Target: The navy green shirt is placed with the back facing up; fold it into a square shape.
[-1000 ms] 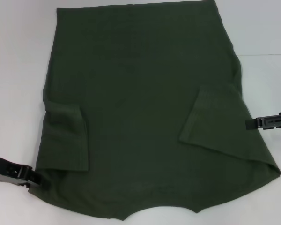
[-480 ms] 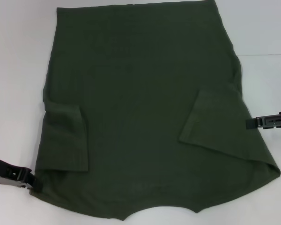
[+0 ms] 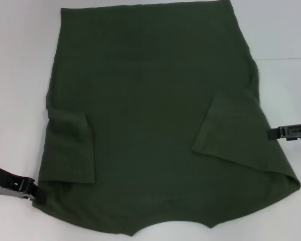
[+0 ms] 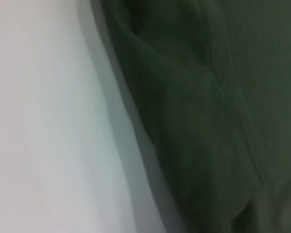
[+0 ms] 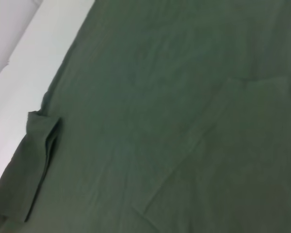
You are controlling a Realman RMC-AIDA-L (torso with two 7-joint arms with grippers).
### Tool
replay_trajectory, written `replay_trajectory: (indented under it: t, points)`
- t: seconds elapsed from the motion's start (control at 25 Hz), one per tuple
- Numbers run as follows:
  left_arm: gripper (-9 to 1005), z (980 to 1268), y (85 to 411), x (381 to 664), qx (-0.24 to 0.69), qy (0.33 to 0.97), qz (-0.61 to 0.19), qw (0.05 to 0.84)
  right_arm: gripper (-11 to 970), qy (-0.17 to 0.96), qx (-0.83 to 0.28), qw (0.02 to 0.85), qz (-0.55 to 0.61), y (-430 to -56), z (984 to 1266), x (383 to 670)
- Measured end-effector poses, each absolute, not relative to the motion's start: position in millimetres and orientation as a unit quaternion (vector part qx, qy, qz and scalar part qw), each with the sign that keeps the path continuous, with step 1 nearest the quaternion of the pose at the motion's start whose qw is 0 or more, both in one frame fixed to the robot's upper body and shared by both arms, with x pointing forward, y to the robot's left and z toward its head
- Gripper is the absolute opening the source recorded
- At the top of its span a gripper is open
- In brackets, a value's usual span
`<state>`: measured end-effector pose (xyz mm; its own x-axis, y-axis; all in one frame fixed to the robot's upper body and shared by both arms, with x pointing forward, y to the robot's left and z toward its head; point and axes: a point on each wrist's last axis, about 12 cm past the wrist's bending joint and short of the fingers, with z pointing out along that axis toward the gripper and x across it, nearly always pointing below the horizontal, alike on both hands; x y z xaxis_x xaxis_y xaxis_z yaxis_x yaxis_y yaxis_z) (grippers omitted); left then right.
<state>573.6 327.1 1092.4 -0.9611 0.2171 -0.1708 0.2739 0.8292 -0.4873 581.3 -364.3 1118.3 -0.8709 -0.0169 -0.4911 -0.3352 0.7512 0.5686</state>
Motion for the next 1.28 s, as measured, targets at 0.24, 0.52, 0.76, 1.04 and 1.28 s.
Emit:
replay_trajectory:
  t: [0.24,0.52,0.76,1.04,1.28]
  points:
    - [20,1095.1,324.3,575.8,0.136,0.954,-0.262,0.052,955,0.921,-0.063,0.198,0.328,-375.4,1117.9,575.9]
    - [20,1095.9,323.9,576.6,0.141,0.953,-0.261,0.052,955,0.933,-0.036,0.163,0.320,-384.6,1119.5,570.2]
    - [20,1096.2,320.2,577.9,0.149,0.953,-0.259,0.050,955,0.937,-0.030,0.145,0.316,-382.6,1108.0,565.6]
    - [19,1097.9,318.3,579.3,0.152,0.952,-0.261,0.050,956,0.937,-0.028,0.137,0.321,-378.3,1096.7,561.5]
    - [19,1100.0,316.8,580.9,0.155,0.952,-0.261,0.050,956,0.938,-0.027,0.134,0.320,-379.4,1093.5,558.5]
